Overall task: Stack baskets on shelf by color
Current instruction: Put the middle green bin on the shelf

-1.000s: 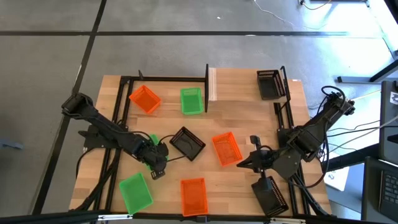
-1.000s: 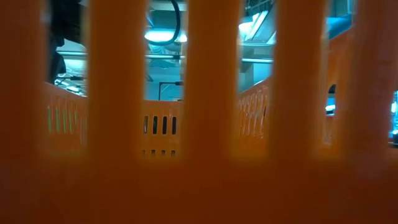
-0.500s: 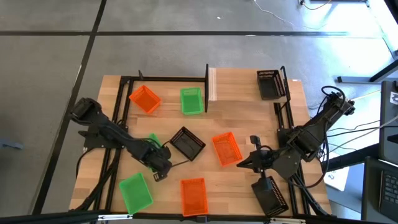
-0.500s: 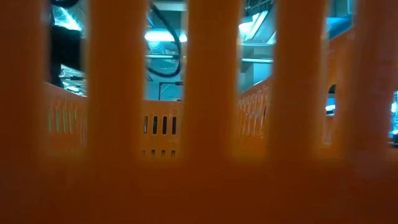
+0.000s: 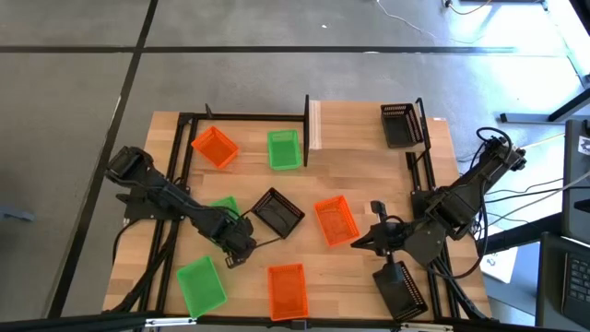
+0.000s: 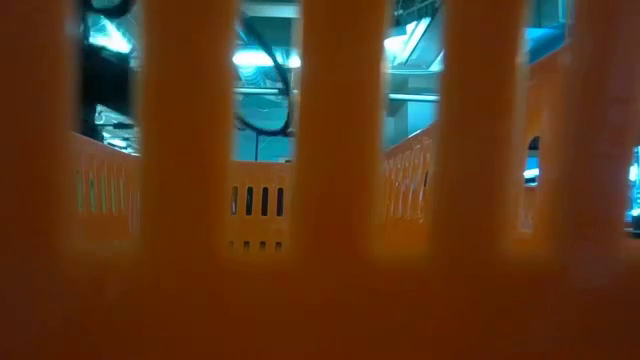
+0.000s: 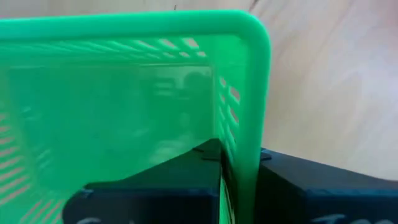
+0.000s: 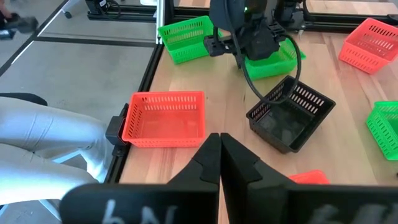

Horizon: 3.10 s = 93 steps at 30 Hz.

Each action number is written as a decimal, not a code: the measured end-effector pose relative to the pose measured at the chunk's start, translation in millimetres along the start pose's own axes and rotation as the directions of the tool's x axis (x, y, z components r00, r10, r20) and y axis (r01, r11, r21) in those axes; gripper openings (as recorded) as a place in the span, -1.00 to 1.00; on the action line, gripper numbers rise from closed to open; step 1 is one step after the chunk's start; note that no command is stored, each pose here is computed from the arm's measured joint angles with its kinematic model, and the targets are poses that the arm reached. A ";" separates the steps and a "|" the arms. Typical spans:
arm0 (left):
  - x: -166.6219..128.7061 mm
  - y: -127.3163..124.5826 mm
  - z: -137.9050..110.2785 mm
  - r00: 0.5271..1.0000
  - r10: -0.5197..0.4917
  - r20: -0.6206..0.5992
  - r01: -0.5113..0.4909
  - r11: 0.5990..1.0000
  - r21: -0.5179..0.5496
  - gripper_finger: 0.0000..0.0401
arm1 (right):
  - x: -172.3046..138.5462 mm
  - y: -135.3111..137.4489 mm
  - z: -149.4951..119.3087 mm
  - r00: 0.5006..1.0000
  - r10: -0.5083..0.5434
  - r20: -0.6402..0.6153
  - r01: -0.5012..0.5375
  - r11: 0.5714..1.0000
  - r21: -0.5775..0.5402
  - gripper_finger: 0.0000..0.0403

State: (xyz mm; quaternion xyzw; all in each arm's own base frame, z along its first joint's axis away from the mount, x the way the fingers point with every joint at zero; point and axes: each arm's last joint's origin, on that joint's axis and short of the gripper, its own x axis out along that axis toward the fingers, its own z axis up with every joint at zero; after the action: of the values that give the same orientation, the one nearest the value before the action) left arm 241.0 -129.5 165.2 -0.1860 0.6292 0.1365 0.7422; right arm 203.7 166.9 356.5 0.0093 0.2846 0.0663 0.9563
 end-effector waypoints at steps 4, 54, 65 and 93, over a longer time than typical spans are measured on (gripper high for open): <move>-31.5 -8.3 9.5 0.997 0.078 -0.002 -0.078 0.993 0.084 -1.00 | 0.0 0.0 0.0 1.000 0.000 0.000 0.000 1.000 -0.025 -1.00; -154.7 54.0 253.2 0.725 0.021 0.689 -0.543 0.632 0.553 -1.00 | -4.0 -18.8 -10.0 0.904 -0.425 0.050 0.426 0.885 -0.187 -1.00; -145.8 90.8 286.7 0.660 -0.015 0.751 -0.495 0.743 0.450 -1.00 | -4.3 -19.4 -10.3 0.897 -0.439 0.055 0.441 0.877 -0.188 -1.00; -111.5 121.2 308.9 0.702 0.012 0.712 -0.423 0.811 0.404 -1.00 | -5.3 -21.1 -10.2 0.868 -0.491 0.082 0.497 0.852 -0.163 -1.00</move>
State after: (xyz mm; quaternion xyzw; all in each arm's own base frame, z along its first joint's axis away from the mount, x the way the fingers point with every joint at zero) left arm 441.8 120.7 305.3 0.1734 0.3429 0.1026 0.9175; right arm 196.3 145.1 349.6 -0.1488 0.2526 -0.1563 0.9432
